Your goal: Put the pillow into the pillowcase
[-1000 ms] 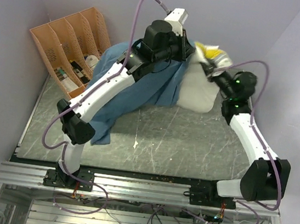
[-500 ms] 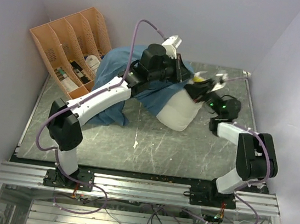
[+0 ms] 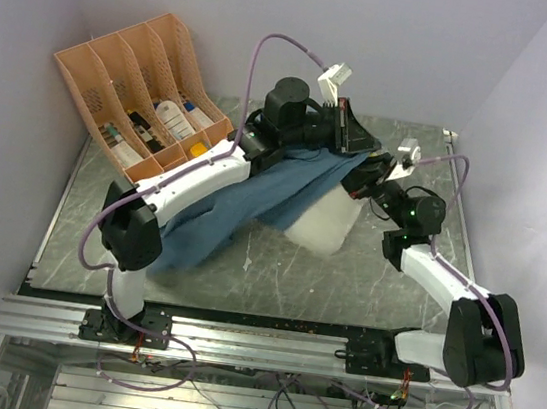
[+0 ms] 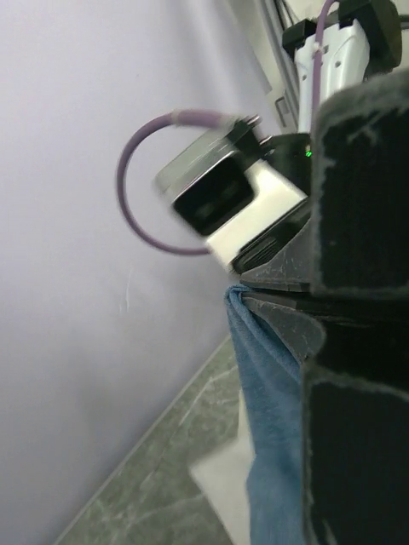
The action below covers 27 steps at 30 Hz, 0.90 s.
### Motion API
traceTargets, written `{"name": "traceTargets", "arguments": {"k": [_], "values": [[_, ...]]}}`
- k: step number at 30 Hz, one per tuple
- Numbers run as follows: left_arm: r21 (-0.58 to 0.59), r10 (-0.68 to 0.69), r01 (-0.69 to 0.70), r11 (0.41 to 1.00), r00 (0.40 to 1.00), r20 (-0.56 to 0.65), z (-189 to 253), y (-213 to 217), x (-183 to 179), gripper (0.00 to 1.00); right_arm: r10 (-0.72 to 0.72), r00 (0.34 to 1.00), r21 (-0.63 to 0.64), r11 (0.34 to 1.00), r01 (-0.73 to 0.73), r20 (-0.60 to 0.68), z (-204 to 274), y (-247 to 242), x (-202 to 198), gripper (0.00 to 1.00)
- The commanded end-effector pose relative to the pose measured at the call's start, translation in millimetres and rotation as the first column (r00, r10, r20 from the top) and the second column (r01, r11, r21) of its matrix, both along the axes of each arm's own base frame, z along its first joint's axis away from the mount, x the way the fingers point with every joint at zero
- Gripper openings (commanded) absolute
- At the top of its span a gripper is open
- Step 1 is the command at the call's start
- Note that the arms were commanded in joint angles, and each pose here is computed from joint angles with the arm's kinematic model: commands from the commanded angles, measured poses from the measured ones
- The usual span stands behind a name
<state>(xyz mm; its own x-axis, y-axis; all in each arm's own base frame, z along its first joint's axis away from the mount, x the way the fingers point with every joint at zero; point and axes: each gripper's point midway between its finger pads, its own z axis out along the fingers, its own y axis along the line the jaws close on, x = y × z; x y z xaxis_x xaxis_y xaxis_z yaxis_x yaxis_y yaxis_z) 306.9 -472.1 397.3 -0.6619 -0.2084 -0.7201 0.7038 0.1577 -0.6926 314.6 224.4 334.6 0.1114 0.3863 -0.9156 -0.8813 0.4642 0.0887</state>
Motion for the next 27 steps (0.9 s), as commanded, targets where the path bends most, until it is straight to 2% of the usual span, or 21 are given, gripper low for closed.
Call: {"name": "traceTargets", "arguments": {"k": [1,4,6,8,10,12,16,19,20,22,23,27], "values": [[-0.164,-0.170,0.183,0.969,0.981,0.090,50,-18,-46,0.07,0.211,0.974,0.200,0.954,-0.223,0.079,64,-13,-46,0.00],[-0.232,-0.210,0.236,0.944,0.969,0.129,79,-11,-63,0.07,0.279,0.954,0.315,0.900,-0.300,0.110,99,-23,-72,0.00],[-0.261,-0.221,0.249,0.933,0.966,0.131,85,-6,-69,0.07,0.229,0.970,0.362,0.901,-0.241,0.076,108,-31,-65,0.00],[-0.227,-0.192,0.212,0.951,0.976,0.105,69,-5,-59,0.07,0.165,0.985,0.370,0.919,-0.135,-0.050,93,-36,-35,0.00],[-0.175,-0.132,0.136,0.975,0.991,0.037,37,0,-33,0.07,0.022,0.968,0.282,0.958,0.051,-0.250,47,-38,12,0.00],[-0.111,-0.045,0.038,0.993,0.997,-0.055,-6,12,6,0.07,-0.149,0.913,0.145,0.965,0.218,-0.380,-14,-47,45,0.00],[0.099,0.197,-0.182,0.978,0.964,-0.178,-100,44,93,0.07,-0.355,0.791,-0.106,0.930,0.351,-0.498,-111,-67,70,0.00],[0.196,0.260,-0.225,0.954,0.949,-0.179,-129,37,134,0.07,-0.441,0.736,-0.210,0.897,0.390,-0.514,-137,-80,77,0.01],[0.201,0.254,-0.217,0.955,0.950,-0.179,-132,29,141,0.07,-0.464,0.731,-0.232,0.885,0.403,-0.501,-138,-83,80,0.05],[0.195,0.224,-0.186,0.963,0.956,-0.192,-133,8,150,0.07,-0.507,0.725,-0.269,0.862,0.430,-0.465,-139,-90,88,0.23],[0.197,0.210,-0.171,0.965,0.957,-0.202,-136,-2,150,0.11,-0.509,0.742,-0.285,0.861,0.422,-0.437,-137,-90,92,0.30],[0.268,0.243,-0.195,0.943,0.957,-0.159,-144,-17,147,0.55,-0.504,0.804,-0.379,0.844,0.380,-0.316,-127,-109,107,0.66]]}}
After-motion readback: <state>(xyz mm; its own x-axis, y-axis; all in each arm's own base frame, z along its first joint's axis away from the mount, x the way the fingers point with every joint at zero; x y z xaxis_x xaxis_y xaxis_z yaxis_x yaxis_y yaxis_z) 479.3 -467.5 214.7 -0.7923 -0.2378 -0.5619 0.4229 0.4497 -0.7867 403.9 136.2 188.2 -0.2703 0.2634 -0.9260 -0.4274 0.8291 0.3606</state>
